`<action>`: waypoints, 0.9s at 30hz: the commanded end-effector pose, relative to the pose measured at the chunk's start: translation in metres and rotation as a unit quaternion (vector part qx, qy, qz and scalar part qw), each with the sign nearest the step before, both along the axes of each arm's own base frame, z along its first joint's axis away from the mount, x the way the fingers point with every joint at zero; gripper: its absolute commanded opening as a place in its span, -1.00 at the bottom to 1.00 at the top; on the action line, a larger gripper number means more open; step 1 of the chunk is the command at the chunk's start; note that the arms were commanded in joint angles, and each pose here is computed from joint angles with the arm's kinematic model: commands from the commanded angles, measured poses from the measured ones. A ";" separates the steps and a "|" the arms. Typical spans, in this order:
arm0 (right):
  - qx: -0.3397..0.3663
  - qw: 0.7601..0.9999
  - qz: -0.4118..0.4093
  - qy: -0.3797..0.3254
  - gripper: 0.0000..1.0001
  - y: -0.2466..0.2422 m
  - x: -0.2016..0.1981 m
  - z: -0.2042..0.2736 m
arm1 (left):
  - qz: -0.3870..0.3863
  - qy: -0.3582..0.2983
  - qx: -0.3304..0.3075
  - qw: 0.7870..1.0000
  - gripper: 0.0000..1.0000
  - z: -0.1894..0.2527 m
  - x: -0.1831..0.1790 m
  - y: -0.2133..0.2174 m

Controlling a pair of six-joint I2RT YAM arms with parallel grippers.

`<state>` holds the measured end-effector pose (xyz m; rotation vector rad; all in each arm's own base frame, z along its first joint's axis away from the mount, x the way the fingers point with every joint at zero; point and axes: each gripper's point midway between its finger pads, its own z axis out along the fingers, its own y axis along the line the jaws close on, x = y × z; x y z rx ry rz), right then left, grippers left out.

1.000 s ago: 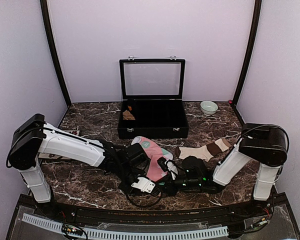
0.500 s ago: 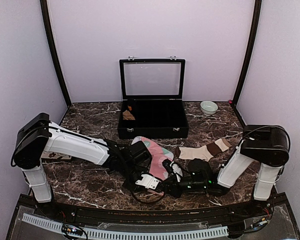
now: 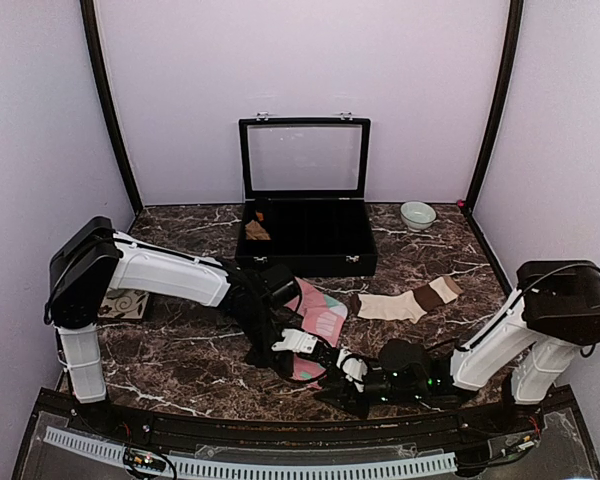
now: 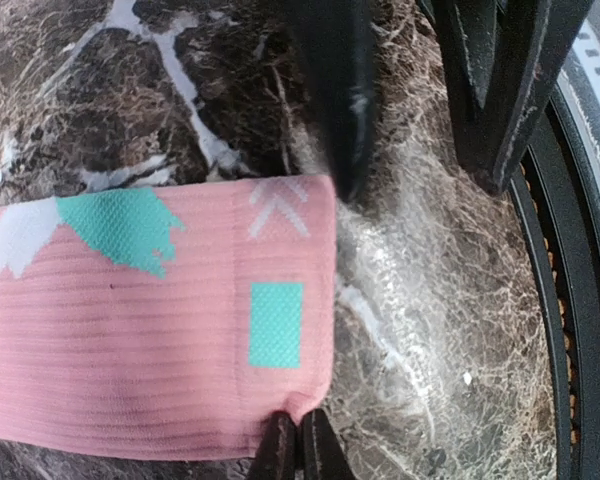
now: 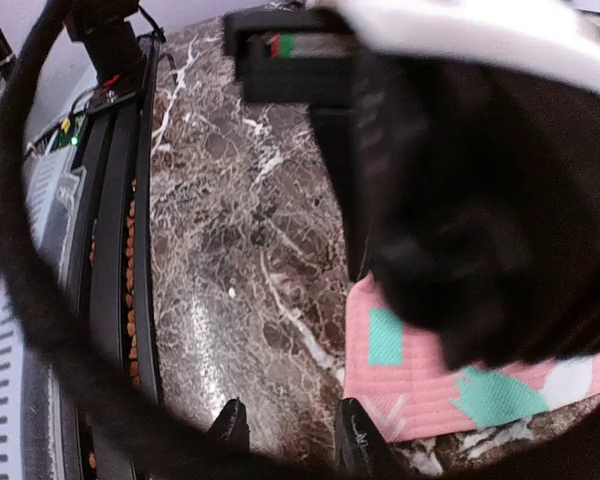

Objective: Roll the socks
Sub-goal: Roll the sock at the center of the board.

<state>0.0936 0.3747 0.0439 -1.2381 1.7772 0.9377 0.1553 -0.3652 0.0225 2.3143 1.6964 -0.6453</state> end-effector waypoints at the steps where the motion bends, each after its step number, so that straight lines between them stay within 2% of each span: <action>1: -0.047 0.996 0.002 -0.077 -0.38 -0.005 -0.001 -0.010 | 0.029 0.099 0.048 0.994 -0.90 -0.005 -0.014 0.020; 7: -0.073 0.987 -0.003 -0.145 -0.34 0.004 0.000 -0.010 | 0.048 0.142 0.056 0.987 -0.90 -0.007 -0.014 0.019; 12: -0.119 0.967 -0.030 -0.224 -0.32 0.009 0.010 -0.017 | 0.060 0.176 0.058 0.981 -0.89 -0.005 -0.014 0.016; 27: -0.144 0.950 -0.032 -0.274 -0.35 0.012 0.015 -0.019 | 0.062 0.254 0.061 0.963 -0.90 0.006 -0.013 0.010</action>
